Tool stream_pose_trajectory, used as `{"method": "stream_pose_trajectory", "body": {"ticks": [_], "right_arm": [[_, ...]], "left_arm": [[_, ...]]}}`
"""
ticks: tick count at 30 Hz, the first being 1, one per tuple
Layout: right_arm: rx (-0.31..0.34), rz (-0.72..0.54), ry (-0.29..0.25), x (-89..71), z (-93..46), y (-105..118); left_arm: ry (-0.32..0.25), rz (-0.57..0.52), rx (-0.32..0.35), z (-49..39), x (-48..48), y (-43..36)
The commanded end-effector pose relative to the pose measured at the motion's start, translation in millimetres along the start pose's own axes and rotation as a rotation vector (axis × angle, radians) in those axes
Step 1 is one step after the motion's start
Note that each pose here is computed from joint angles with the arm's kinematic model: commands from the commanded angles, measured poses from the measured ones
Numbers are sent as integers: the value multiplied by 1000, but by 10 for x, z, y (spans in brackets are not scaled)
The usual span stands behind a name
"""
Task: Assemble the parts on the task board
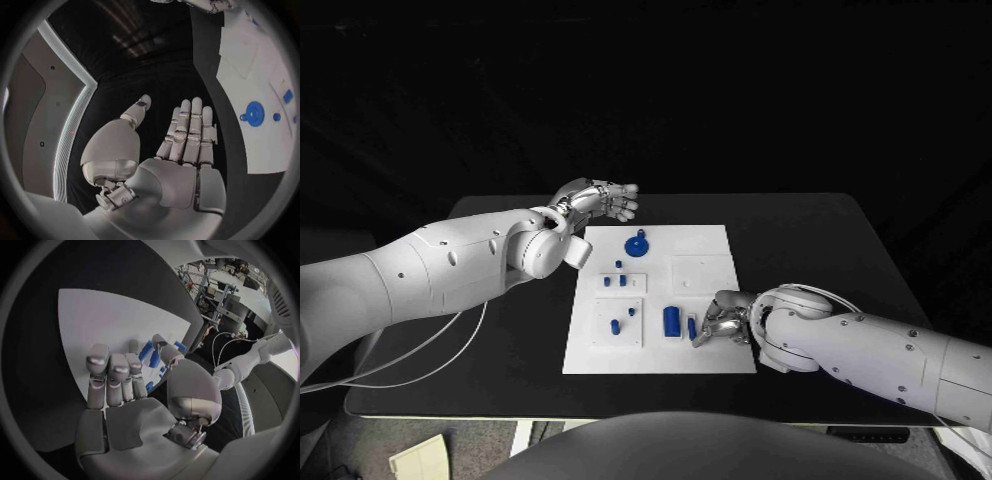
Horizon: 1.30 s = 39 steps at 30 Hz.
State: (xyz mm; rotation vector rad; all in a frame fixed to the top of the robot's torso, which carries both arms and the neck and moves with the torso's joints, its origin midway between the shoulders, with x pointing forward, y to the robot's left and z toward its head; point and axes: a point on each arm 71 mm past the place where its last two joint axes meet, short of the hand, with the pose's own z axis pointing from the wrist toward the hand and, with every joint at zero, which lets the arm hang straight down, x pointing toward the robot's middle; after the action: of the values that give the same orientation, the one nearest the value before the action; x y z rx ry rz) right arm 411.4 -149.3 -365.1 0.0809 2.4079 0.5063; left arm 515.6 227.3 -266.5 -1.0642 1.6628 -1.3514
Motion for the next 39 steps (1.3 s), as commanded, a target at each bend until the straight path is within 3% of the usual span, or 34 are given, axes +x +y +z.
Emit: {"method": "stream_pose_trajectory", "body": {"ticks": [1, 20, 39], "right_arm": [[-4, -5, -17, -7, 5, 3], [39, -41, -41, -48, 62, -51], [56, -58, 30, 6, 107, -11]], "left_arm": [[14, -10, 8, 3, 18, -13], [17, -11, 7, 7, 31, -14], [17, -11, 4, 9, 30, -11]]}}
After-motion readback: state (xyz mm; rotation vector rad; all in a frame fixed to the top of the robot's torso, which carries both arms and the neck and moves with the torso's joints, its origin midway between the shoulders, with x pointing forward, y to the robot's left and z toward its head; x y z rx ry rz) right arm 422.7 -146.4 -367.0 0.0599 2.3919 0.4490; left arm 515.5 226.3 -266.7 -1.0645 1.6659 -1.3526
